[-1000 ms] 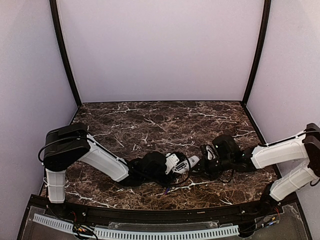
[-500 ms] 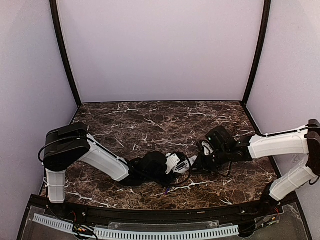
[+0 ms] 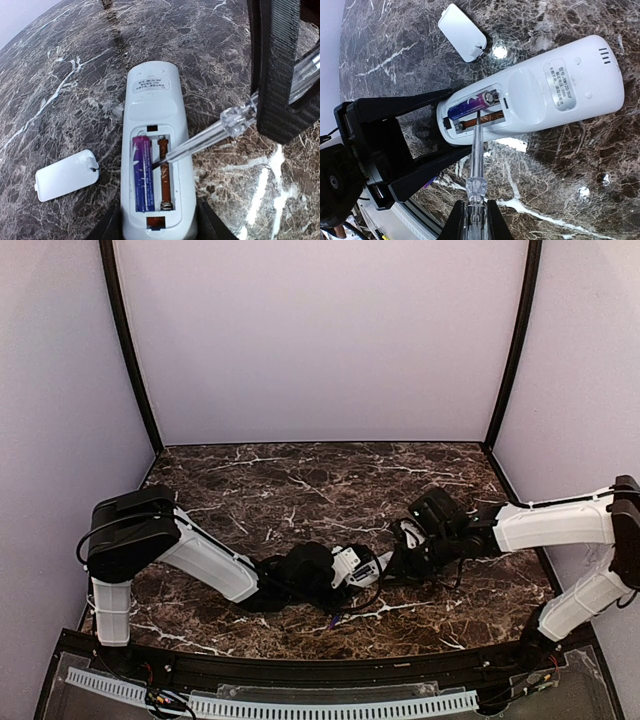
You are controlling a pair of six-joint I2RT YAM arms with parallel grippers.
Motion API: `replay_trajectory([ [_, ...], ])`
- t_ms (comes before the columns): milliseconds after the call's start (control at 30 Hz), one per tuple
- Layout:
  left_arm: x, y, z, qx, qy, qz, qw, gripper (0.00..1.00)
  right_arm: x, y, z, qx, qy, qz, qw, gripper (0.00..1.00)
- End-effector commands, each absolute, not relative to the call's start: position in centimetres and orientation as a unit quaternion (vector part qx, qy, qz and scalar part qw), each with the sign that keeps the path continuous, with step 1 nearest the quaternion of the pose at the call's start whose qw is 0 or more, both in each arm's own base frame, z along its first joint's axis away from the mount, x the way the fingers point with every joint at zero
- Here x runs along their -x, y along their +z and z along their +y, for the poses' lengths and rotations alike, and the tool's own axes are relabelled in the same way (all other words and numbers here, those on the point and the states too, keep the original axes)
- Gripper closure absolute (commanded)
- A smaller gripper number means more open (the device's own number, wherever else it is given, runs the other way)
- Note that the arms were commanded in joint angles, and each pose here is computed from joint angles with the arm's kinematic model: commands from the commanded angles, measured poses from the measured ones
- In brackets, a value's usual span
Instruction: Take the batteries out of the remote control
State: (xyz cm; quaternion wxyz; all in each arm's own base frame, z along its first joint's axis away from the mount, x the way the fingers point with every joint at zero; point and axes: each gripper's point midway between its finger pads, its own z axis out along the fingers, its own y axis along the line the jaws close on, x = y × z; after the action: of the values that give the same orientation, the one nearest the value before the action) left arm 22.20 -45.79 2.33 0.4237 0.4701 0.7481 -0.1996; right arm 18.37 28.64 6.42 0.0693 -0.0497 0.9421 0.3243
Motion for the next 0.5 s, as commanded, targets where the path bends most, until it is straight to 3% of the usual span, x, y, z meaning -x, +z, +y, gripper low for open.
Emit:
replay_trajectory([
  [0,-19.8,3.6,-48.2,-0.515,-0.246,0.707,0.417,1.00,-18.5,6.5,28.2,0.093,0.276,0.955,0.058,1.00],
  [467,-19.8,3.5,-48.1,-0.532,-0.229,0.699,0.420,1.00,-21.1,10.3,31.5,0.112,0.304,0.944,0.067,1.00],
])
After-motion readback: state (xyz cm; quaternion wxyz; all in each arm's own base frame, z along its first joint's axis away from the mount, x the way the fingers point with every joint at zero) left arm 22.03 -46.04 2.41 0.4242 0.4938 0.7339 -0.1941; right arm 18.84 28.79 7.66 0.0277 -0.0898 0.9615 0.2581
